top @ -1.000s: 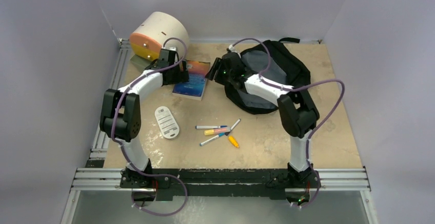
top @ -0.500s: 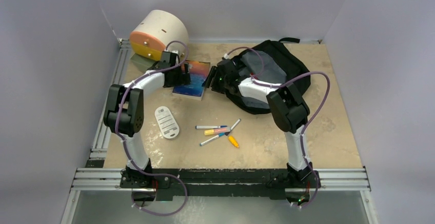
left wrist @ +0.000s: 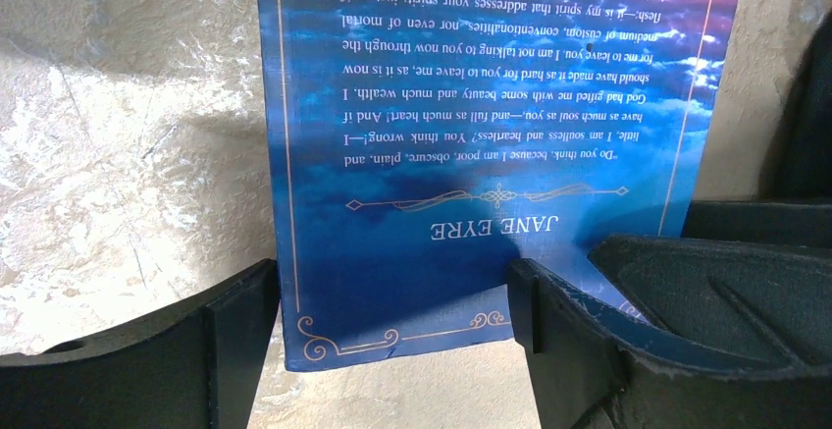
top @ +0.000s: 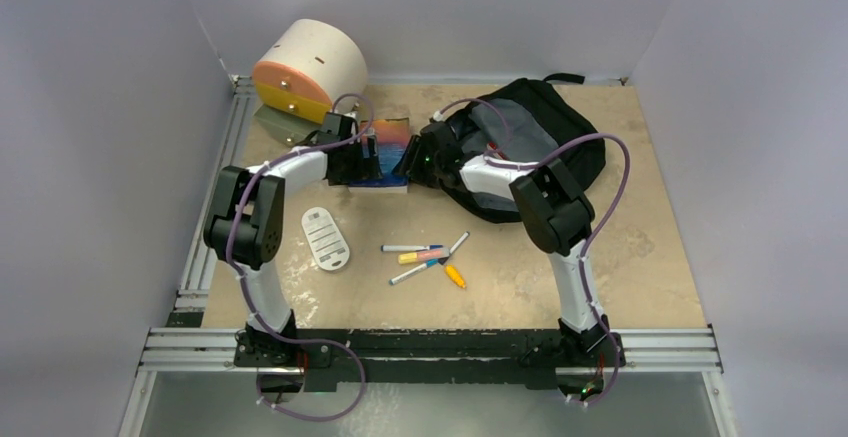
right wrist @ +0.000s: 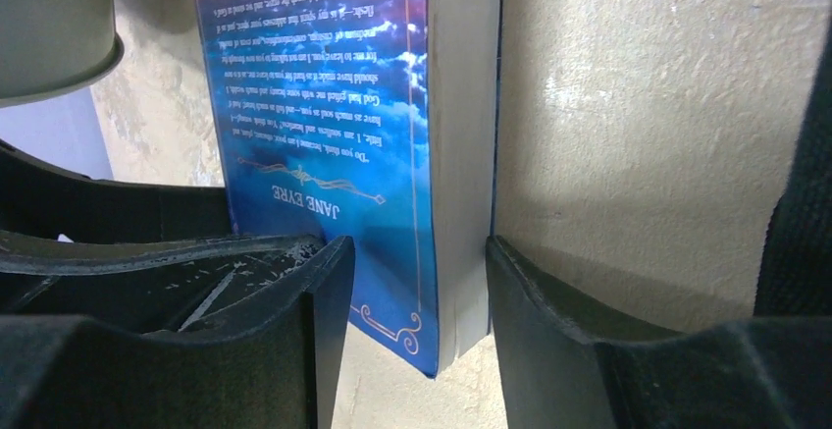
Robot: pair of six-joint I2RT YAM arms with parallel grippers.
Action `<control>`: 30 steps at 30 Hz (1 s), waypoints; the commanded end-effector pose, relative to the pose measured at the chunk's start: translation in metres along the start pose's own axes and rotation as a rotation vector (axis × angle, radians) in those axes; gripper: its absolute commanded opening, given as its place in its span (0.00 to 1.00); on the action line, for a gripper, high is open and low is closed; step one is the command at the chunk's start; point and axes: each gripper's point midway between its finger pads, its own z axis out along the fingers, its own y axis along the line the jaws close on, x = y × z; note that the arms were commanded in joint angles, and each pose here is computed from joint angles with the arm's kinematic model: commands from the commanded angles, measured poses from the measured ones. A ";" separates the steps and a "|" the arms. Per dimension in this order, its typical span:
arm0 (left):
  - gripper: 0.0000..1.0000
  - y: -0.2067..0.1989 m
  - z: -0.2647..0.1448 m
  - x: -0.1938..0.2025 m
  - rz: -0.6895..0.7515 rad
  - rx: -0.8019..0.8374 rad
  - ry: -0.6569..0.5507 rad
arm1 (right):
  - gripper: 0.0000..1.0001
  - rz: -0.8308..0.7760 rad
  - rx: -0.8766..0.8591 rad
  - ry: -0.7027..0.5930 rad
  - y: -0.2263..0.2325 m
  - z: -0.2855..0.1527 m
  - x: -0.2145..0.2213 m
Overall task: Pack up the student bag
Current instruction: Pick up the book from the center of the board.
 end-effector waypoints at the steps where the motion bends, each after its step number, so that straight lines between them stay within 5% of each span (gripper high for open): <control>1: 0.83 -0.015 -0.003 0.010 0.011 0.029 0.025 | 0.51 0.005 -0.030 0.018 0.006 0.008 0.005; 16: 0.82 -0.072 -0.037 0.028 0.043 0.199 -0.014 | 0.00 -0.040 -0.047 -0.008 0.000 -0.039 0.011; 30: 0.83 -0.069 -0.076 0.010 0.126 0.208 -0.177 | 0.00 -0.065 -0.032 -0.042 0.005 -0.067 0.002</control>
